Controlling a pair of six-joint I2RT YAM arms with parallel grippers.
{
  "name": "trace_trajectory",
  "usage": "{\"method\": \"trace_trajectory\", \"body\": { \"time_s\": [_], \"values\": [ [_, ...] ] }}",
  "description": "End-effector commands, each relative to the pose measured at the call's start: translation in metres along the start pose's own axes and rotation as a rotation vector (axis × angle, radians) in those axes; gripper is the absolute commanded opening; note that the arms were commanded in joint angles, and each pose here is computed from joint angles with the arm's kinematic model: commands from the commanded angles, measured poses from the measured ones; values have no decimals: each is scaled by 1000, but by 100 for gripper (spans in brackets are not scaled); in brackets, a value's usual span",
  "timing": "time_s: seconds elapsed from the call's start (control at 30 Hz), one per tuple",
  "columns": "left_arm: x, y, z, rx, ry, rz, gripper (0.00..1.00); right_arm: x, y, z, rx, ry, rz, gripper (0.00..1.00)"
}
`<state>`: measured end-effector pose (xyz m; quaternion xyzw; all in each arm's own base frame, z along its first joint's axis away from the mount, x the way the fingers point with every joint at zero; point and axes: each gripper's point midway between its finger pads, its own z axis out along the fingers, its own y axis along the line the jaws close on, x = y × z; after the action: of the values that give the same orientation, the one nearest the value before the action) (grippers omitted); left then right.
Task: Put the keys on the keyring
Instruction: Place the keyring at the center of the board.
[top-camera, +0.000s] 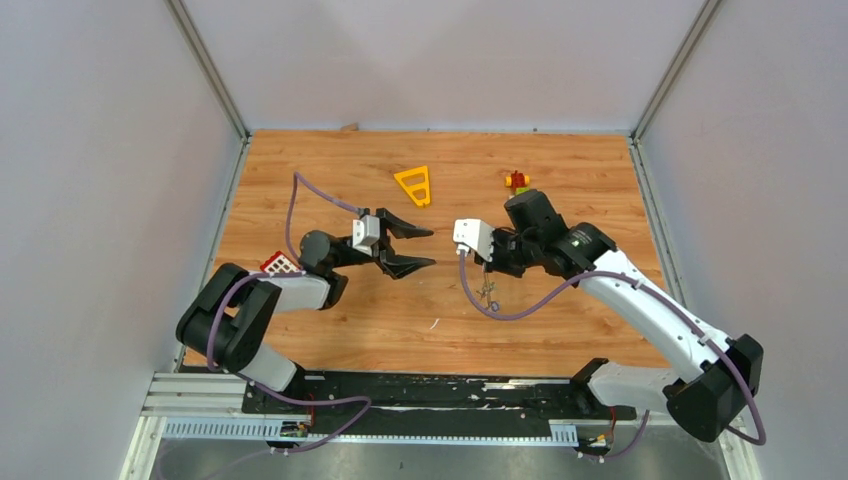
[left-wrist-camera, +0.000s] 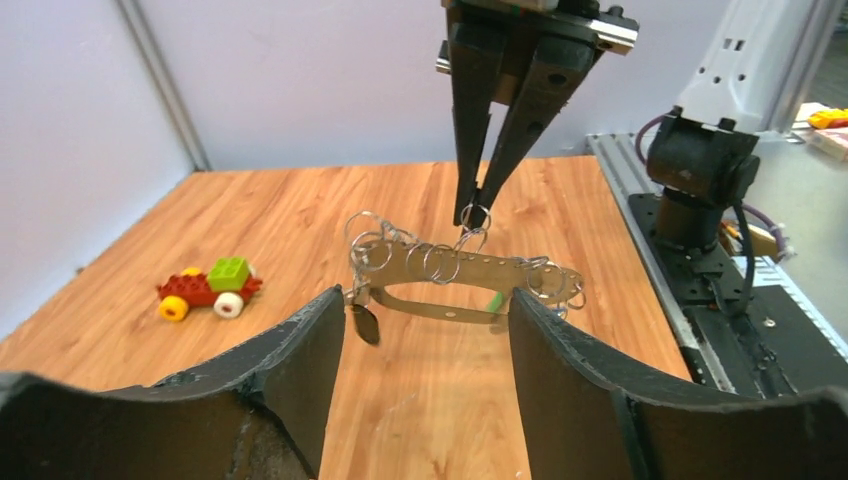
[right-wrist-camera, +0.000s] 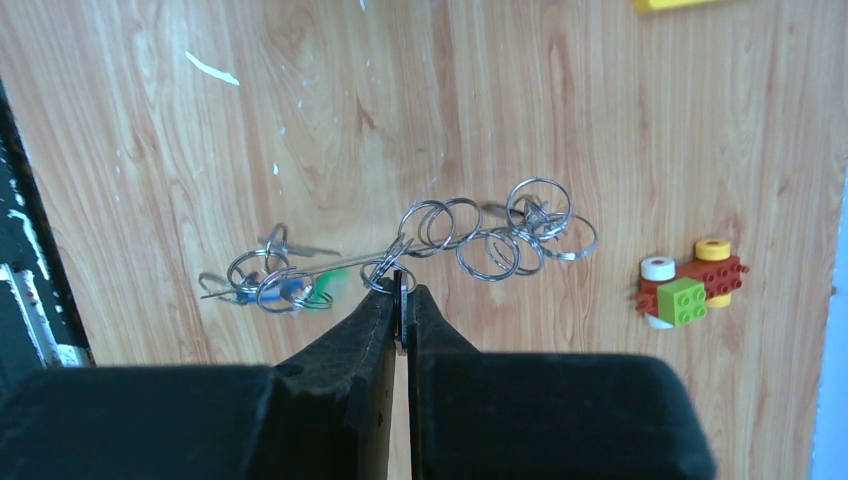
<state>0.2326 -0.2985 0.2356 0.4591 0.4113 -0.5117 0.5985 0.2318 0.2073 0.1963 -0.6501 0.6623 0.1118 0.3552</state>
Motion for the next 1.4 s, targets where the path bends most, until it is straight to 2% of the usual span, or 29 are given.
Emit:
{"method": "trace_trajectory", "body": {
  "time_s": [0.0, 0.27, 0.4, 0.63, 0.83, 0.97, 1.03, 1.2, 1.3, 1.37],
  "values": [
    [-24, 10, -15, -53, -52, 144, 71, 0, -16, 2, 57, 68, -36, 1],
    [-41, 52, -52, -275, -30, 128, 76, 7, -5, 49, -30, 146, -27, 1],
    [-37, 63, -61, -338, 51, 162, 77, 62, -9, 71, -17, 336, -35, 0],
    [-24, 60, -71, -345, 197, 198, 82, 146, 9, 90, -73, 525, 4, 3],
    [-19, 63, -81, -379, 305, 198, 88, 184, 18, 85, -105, 620, 39, 6],
    [-12, 65, -85, -386, 363, 179, 92, 200, 19, 80, -101, 665, 51, 11],
    [-9, 65, -87, -384, 387, 181, 99, 207, 18, 77, -94, 678, 63, 17],
    [-7, 74, -98, -459, 453, 160, 100, 212, 13, 69, -76, 673, 106, 44],
    [-7, 79, -106, -512, 494, 134, 100, 199, 1, 59, -24, 604, 161, 62],
    [-6, 81, -111, -549, 514, 116, 100, 182, -11, 52, 22, 511, 220, 75]
  ]
}}
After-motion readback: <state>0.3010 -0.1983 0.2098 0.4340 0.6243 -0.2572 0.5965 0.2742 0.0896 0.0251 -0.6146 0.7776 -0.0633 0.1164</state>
